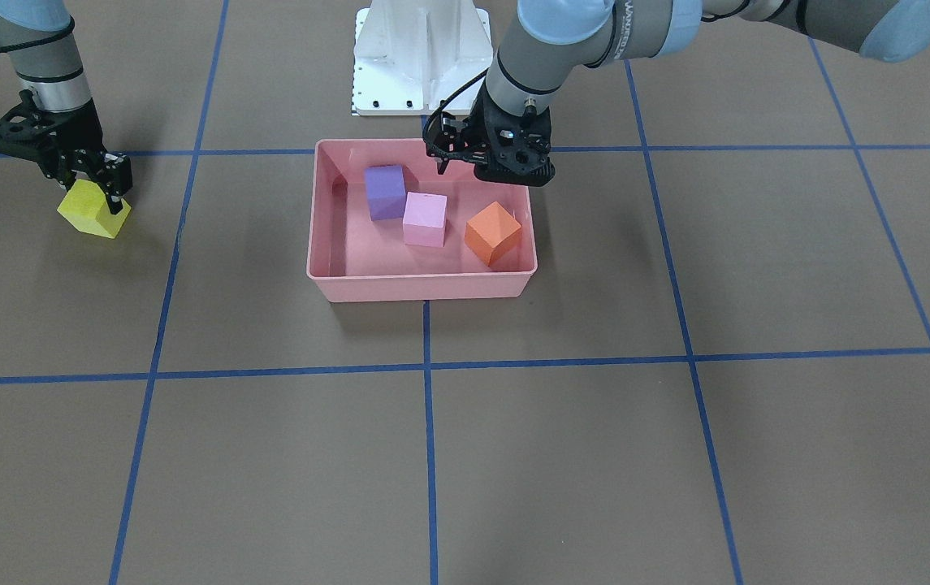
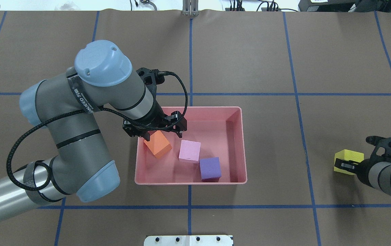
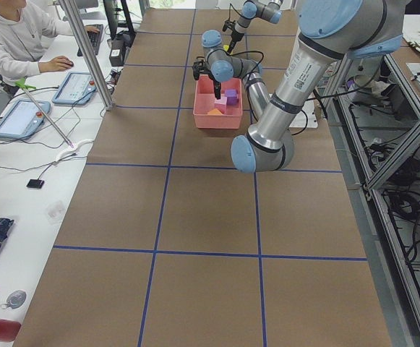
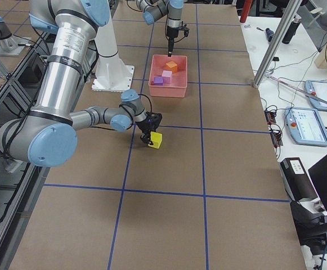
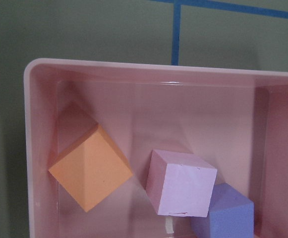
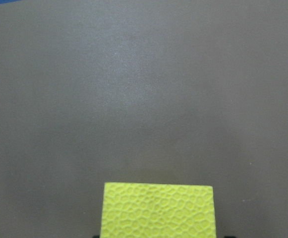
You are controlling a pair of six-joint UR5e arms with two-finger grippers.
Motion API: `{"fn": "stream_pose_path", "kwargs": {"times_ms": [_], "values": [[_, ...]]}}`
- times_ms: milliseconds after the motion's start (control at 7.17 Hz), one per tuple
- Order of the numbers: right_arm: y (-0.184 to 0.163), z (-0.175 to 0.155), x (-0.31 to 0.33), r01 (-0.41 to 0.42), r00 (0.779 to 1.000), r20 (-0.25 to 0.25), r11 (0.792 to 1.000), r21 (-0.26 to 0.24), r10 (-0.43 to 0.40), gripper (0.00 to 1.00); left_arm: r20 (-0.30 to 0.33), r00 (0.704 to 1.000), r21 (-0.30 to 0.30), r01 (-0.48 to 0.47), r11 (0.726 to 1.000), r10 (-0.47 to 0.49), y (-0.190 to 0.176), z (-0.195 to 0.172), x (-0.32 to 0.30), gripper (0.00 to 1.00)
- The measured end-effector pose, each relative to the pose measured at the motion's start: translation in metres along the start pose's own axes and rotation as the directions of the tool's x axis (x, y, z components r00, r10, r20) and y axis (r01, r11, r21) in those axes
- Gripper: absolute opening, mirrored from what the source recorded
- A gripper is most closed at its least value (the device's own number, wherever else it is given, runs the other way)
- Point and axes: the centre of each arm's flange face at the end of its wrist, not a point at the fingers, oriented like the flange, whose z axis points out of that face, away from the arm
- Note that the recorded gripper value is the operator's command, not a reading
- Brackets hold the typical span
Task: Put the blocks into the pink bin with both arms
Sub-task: 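Carry the yellow cube into the pink bin while the left gripper withdraws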
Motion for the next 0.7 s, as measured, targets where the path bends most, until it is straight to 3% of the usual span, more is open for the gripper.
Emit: {"fn": "stream_pose_path", "kwargs": {"times_ms": [279,558,698], "values": [[-0.016,-0.028,-0.032,-0.001,1.0,0.01,1.0,-0.002,0.001,0.13,-0.005,1.0,0.006,-0.002,1.0,0.002,0.0,-0.007,-0.005,1.0],[-0.047,-0.065,-0.094,-0.045,0.993,0.103,0.998,-0.048,0.049,0.13,0.011,1.0,0.032,-0.012,0.999,0.012,-0.003,-0.027,-0.056,1.0],[-0.059,-0.083,-0.13,-0.058,0.984,0.166,0.996,-0.069,0.069,0.14,0.04,0.996,0.04,-0.076,0.996,0.074,-0.002,-0.034,-0.096,1.0]]}}
